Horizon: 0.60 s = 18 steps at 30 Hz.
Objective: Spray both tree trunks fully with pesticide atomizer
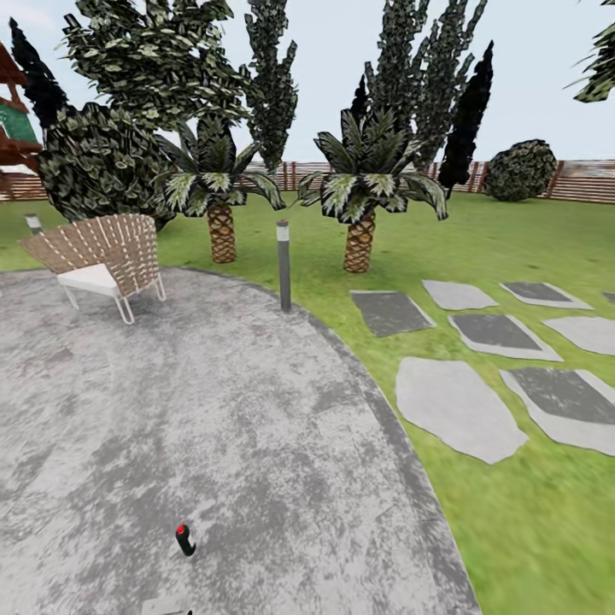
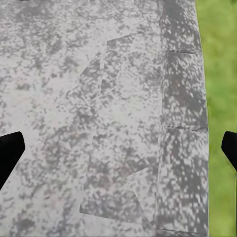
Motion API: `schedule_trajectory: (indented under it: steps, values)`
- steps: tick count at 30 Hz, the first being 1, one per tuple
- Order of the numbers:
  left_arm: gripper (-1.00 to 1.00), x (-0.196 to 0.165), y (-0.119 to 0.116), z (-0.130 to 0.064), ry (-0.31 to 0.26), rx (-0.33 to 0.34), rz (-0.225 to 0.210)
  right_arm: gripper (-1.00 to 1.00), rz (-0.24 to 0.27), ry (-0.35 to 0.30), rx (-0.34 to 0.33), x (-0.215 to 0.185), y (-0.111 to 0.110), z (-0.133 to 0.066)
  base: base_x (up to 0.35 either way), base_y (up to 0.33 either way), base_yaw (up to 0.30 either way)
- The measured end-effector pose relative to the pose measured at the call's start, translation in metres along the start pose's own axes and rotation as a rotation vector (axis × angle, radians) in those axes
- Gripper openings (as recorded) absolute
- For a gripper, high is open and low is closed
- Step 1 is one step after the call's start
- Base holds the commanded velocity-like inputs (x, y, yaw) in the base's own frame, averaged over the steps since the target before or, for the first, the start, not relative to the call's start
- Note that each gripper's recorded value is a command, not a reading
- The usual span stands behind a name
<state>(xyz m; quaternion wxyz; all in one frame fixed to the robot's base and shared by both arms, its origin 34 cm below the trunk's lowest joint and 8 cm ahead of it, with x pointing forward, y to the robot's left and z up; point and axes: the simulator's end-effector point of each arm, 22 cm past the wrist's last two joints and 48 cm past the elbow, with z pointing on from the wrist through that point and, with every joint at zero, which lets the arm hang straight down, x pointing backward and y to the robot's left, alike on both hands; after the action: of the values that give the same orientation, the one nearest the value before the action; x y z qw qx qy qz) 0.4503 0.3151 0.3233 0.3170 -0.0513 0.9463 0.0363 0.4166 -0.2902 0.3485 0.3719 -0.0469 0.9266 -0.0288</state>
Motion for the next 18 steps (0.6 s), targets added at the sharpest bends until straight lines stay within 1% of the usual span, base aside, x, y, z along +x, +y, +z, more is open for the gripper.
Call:
schedule_trajectory:
  steps: [10,18]
  values:
    - [1.0,0.0003,0.0,-0.0001,0.001,0.0,0.0,1.0,0.0,0.0,0.0,0.0,0.0001,0.0,0.191,-0.274,0.276]
    - [1.0,0.0008,0.0001,-0.0003,0.001,0.0,0.0,1.0,0.0,0.001,0.0,0.0003,0.0001,0.0,0.218,-0.189,0.276]
